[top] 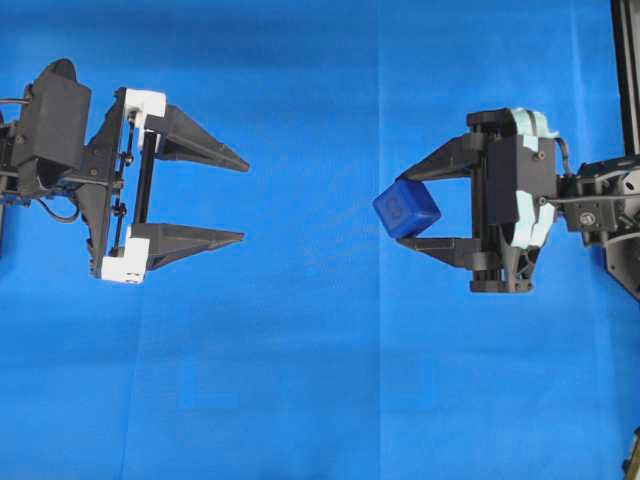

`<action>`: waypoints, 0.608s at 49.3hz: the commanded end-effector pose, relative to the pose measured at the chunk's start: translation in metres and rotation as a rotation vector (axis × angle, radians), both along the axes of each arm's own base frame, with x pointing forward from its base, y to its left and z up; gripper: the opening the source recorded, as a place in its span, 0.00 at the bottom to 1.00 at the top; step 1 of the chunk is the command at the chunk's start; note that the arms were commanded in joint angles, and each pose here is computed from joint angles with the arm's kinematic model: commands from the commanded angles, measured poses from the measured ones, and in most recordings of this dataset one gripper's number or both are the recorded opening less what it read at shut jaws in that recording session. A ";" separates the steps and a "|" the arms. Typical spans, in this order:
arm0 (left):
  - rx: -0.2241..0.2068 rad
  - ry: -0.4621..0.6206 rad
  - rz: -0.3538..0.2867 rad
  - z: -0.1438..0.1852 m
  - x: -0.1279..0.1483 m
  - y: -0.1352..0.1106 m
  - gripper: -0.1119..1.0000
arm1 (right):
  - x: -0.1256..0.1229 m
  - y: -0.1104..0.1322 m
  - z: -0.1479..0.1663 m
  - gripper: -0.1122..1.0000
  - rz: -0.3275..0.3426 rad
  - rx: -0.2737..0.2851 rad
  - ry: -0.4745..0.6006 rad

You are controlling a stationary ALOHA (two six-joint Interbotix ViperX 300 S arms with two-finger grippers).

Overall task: Handover the blue block to the right arm after grasping it with the left arm, then place it in the designated position.
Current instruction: 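Carry the cube with the right gripper toward the table center, then lower the cube onto the table with the right gripper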

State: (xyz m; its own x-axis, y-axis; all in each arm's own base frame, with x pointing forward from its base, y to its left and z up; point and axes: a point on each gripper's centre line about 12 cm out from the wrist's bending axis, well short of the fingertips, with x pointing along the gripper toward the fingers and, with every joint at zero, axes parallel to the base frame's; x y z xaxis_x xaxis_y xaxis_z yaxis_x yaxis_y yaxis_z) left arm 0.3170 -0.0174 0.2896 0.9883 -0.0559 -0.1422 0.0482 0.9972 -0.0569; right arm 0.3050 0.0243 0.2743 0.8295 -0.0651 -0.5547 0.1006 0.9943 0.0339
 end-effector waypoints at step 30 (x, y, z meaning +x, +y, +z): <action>0.000 -0.029 -0.004 0.010 0.001 -0.001 0.93 | 0.068 -0.003 -0.076 0.58 0.010 0.067 0.095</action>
